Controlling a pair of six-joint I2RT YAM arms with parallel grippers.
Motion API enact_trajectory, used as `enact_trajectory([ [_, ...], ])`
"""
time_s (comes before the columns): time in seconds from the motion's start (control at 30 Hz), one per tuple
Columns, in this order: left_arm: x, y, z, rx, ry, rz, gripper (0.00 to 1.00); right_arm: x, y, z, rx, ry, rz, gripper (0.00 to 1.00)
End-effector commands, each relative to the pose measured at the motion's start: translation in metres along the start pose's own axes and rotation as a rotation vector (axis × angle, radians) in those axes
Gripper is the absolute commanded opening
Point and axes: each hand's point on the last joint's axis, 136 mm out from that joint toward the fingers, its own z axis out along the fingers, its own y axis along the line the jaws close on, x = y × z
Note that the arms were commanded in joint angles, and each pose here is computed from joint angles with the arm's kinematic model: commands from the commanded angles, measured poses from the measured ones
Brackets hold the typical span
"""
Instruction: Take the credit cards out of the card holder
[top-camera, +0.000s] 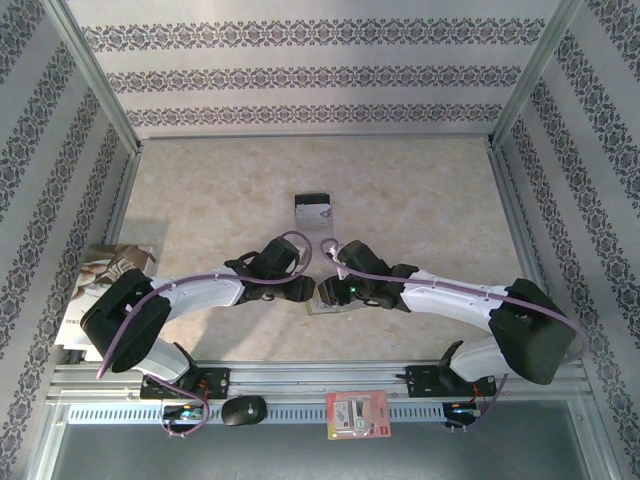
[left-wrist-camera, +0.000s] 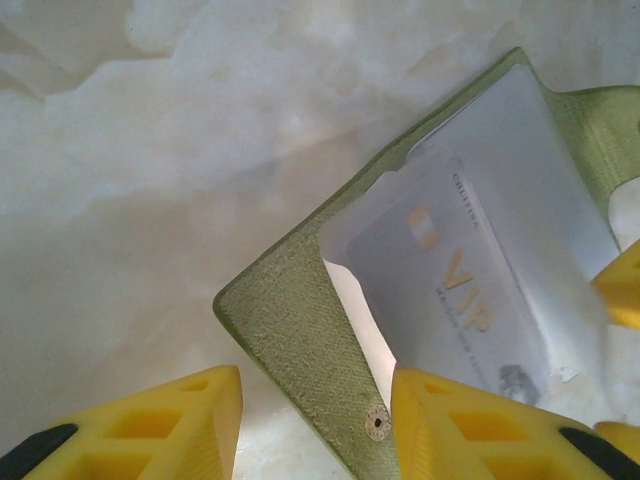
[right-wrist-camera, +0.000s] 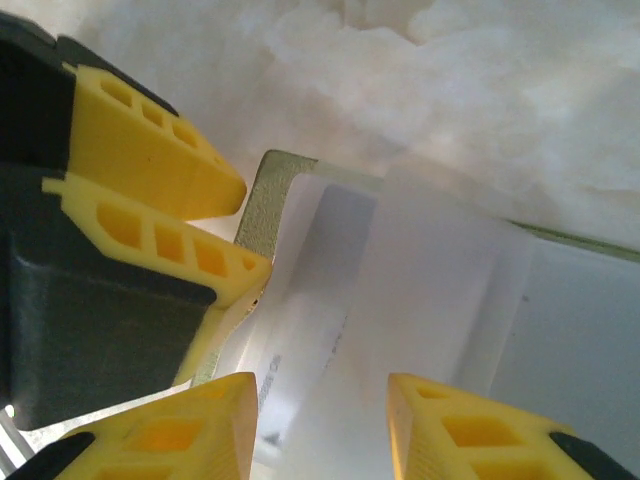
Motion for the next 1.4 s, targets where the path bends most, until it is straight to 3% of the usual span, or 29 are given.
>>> enact_trajectory([
  [0.0, -0.004, -0.01, -0.003, 0.028, -0.024, 0.006, 0.43, -0.006, -0.015, -0.001, 0.102, -0.021, -0.026, 0.41],
  [0.2, -0.002, -0.009, -0.004, 0.026, -0.021, 0.013, 0.43, 0.0, -0.02, 0.008, 0.131, 0.028, -0.039, 0.42],
  [0.37, -0.001, -0.005, -0.005, 0.01, -0.023, 0.016, 0.43, 0.0, -0.046, 0.001, 0.265, 0.003, -0.012, 0.31],
  [0.47, 0.0, -0.002, -0.005, 0.004, -0.023, 0.012, 0.43, 0.003, -0.069, -0.007, 0.344, -0.017, 0.019, 0.3],
  [0.87, 0.007, 0.01, 0.004, -0.012, 0.001, -0.001, 0.43, 0.027, -0.117, -0.019, 0.553, -0.014, 0.069, 0.36],
  [1.0, 0.006, 0.011, 0.002, -0.011, -0.004, -0.005, 0.43, -0.005, -0.09, -0.045, 0.452, -0.149, 0.043, 0.37],
  [1.13, 0.007, 0.01, 0.002, -0.003, -0.004, -0.006, 0.43, -0.034, -0.026, -0.051, 0.14, -0.227, -0.01, 0.33],
  [1.27, 0.007, 0.01, 0.002, -0.003, -0.007, -0.007, 0.43, -0.034, 0.024, -0.026, -0.11, -0.094, -0.021, 0.28],
  [1.37, 0.007, 0.011, 0.001, -0.006, -0.007, -0.006, 0.43, -0.028, 0.033, -0.007, -0.142, -0.02, -0.014, 0.27],
])
